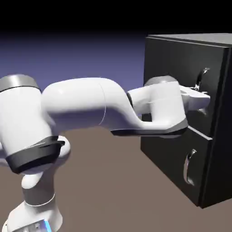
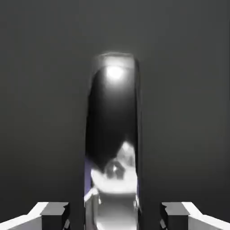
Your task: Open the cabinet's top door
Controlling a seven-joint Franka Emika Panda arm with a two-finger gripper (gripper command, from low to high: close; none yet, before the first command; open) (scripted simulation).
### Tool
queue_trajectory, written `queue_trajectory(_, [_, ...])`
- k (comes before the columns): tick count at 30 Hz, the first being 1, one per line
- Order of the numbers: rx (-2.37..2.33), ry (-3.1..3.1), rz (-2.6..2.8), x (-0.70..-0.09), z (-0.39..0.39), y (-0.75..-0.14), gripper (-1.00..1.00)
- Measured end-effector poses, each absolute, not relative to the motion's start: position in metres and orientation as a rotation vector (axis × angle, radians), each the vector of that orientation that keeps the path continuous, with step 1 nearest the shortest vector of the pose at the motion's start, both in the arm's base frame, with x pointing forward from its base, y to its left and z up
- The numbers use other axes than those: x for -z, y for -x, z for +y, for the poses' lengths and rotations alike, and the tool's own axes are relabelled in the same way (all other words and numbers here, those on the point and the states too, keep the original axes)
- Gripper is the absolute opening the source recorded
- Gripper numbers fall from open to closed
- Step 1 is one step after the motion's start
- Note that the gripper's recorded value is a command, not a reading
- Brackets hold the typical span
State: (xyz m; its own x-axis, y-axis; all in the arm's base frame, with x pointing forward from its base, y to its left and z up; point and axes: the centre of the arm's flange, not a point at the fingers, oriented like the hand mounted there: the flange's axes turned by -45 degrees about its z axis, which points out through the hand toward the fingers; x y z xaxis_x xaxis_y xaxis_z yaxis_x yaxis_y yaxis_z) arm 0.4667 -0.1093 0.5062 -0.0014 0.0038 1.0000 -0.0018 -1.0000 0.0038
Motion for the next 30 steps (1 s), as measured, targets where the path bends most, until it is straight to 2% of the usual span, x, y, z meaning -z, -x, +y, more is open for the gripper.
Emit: queue_trajectory(30, [-1.96,-1.957,-0.468,-0.506,0.007,-0.279,-1.0])
